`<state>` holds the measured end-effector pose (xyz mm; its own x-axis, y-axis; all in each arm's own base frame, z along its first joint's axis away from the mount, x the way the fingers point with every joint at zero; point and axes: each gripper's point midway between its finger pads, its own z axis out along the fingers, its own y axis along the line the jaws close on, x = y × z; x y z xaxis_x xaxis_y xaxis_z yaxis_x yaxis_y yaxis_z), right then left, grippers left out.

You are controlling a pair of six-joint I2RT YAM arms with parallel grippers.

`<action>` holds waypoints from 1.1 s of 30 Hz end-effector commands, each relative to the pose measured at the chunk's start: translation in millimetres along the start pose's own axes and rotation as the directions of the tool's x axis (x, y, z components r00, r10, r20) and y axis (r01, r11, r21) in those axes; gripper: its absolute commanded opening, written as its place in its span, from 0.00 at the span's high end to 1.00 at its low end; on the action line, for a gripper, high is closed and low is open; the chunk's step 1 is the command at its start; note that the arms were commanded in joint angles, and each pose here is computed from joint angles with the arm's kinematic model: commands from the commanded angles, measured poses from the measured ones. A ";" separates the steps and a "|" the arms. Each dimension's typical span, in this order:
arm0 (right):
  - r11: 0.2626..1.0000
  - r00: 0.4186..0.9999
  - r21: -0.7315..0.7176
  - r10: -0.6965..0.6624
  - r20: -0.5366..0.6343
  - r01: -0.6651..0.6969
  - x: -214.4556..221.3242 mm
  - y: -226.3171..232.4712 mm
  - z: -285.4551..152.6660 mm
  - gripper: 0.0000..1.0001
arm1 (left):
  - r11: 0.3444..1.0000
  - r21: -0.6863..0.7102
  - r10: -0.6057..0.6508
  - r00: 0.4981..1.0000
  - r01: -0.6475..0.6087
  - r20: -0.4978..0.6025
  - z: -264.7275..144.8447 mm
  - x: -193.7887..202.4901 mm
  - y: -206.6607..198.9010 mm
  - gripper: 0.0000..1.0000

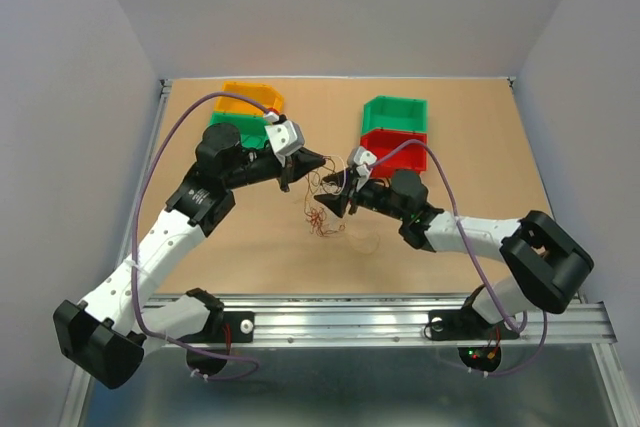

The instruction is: Untangle the cables

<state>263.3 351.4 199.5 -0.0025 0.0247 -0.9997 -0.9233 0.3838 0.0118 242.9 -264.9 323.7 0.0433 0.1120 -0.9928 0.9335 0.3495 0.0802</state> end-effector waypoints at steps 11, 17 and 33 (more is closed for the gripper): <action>0.986 0.990 0.157 -0.080 0.120 0.060 -26.0 -40.1 26.6 0.52 | 0.993 0.111 0.034 0.996 -0.043 0.084 -5.4 -32.7 -23.1 1.00; 0.969 0.986 0.245 -0.069 0.149 0.031 -35.6 -50.7 12.2 0.99 | 0.988 -0.151 0.034 0.997 -0.023 0.070 -13.1 -33.9 19.7 0.66; 0.957 0.926 0.247 0.047 0.376 -0.149 -108.9 -21.1 -62.8 0.99 | 0.990 -0.139 -0.031 0.988 0.010 -0.150 33.7 80.1 48.5 0.01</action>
<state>256.0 297.6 299.6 0.1132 0.3194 -0.9408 -0.8291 0.5522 0.0878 307.6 -263.1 218.6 -0.1545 0.2947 -0.9430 0.8541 0.5196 0.0225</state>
